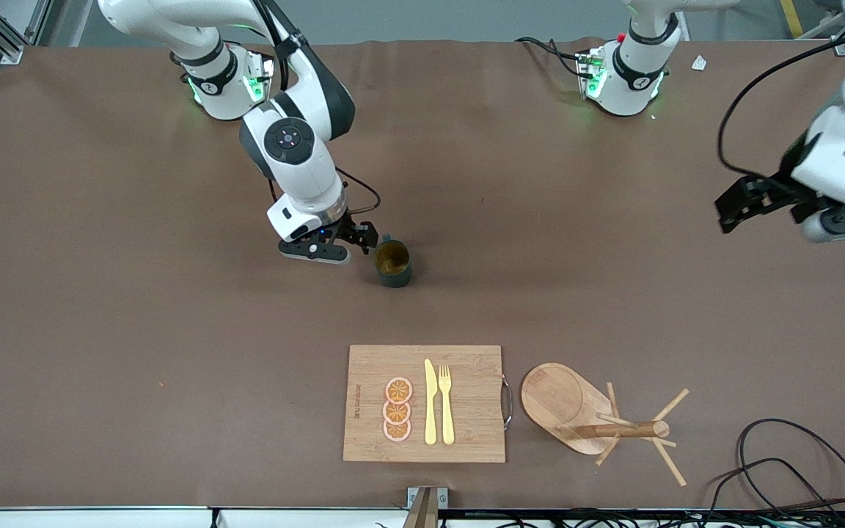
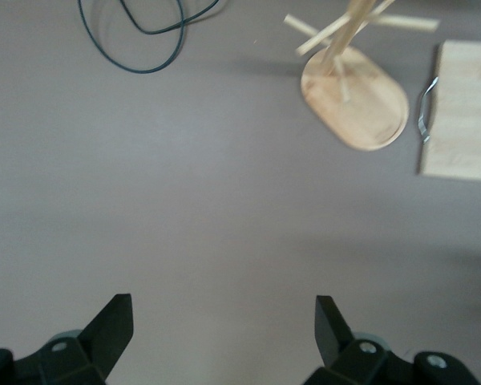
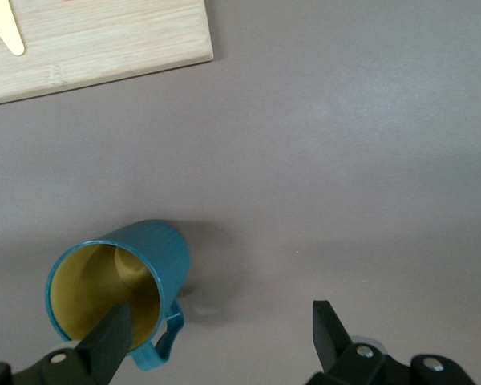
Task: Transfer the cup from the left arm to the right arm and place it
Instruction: 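Close the right gripper on the teal mug's rim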
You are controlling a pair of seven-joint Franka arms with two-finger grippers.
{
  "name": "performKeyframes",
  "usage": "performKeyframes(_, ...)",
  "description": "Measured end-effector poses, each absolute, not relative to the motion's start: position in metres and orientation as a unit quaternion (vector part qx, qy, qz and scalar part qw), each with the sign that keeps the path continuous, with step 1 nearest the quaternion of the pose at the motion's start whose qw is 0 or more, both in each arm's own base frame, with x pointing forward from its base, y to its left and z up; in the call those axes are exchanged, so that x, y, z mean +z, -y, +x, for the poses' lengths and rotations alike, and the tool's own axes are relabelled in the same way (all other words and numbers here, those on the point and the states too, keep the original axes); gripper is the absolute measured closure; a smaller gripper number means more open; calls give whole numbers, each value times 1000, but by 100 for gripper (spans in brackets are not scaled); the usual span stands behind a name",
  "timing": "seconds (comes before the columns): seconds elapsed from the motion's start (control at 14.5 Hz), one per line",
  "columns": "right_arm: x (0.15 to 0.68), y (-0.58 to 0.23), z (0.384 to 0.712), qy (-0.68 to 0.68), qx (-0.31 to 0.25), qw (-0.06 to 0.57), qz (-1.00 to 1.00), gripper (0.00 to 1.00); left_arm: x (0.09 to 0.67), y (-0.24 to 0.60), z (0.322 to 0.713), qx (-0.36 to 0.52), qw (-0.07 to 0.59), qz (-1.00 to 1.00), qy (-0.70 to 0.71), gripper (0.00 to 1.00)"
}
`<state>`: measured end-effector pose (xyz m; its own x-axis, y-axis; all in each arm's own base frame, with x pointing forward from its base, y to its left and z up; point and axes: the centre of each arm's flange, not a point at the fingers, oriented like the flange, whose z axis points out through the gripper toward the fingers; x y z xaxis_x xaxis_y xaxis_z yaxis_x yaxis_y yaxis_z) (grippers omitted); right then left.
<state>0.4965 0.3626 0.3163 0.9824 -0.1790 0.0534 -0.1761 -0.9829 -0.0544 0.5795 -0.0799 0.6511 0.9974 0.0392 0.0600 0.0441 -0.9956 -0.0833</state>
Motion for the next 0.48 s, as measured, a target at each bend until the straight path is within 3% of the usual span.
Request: performKeyframes(0.48,289,-392,499,-95,-33,16,-995,0,645,44,560,-4,22,-1000,-13,0)
